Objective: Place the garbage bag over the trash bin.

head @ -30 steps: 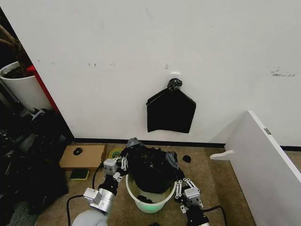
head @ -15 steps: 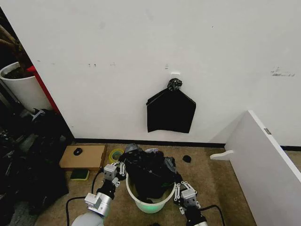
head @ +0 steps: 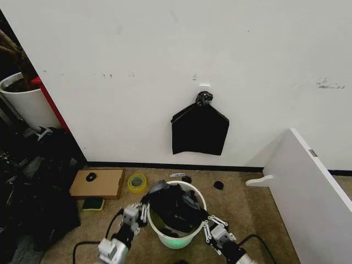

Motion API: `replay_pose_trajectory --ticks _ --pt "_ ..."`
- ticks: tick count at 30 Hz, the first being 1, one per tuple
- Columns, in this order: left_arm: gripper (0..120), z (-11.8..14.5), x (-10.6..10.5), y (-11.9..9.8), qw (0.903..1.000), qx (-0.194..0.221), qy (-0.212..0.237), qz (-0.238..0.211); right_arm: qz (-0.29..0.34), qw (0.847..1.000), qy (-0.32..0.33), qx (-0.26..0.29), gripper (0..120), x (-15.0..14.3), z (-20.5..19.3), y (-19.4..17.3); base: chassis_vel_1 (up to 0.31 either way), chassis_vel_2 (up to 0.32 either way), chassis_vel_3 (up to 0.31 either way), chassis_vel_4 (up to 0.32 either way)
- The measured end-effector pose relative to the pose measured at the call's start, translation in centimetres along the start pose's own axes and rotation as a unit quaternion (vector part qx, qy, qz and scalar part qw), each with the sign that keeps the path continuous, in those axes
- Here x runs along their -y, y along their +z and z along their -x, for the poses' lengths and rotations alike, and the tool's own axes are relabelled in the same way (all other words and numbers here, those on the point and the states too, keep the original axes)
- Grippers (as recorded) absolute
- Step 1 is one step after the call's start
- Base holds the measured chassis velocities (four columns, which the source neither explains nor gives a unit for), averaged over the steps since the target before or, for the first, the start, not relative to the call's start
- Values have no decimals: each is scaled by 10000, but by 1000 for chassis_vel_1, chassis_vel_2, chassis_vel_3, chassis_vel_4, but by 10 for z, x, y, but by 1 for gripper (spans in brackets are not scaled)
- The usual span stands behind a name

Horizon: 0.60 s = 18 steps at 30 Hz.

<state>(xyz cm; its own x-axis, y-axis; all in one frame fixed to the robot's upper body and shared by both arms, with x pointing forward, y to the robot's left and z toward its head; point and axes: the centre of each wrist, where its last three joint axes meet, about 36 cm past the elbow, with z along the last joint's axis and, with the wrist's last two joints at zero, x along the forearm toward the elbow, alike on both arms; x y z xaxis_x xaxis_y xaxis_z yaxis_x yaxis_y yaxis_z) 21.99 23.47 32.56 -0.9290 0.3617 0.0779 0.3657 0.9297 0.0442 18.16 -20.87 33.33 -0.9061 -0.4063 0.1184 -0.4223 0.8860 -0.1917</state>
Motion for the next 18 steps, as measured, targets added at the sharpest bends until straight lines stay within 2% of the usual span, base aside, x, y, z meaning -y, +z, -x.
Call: replay_pose_trajectory --ticks 5,7,8,15,18 --pt "0 -26 16 9 9976 -376 -583 78 685 9931 305 -904 0 -19 -31 -10 0 0 0 0" --pt "0 -27 17 10 9973 -397 -618 82 700 9928 306 -921 0 -20 -32 -10 0 0 0 0" --pt "0 -37 22 13 9939 -619 -906 136 955 9876 301 -1213 0 -31 -42 -15 0 0 0 0" --pt "0 -47 27 15 9911 -810 -1008 307 1062 9822 190 -1538 0 -42 -49 -13 0 0 0 0" --pt "0 -47 23 28 9888 -976 -1048 430 929 9835 178 -1540 0 -40 -39 6 0 0 0 0"
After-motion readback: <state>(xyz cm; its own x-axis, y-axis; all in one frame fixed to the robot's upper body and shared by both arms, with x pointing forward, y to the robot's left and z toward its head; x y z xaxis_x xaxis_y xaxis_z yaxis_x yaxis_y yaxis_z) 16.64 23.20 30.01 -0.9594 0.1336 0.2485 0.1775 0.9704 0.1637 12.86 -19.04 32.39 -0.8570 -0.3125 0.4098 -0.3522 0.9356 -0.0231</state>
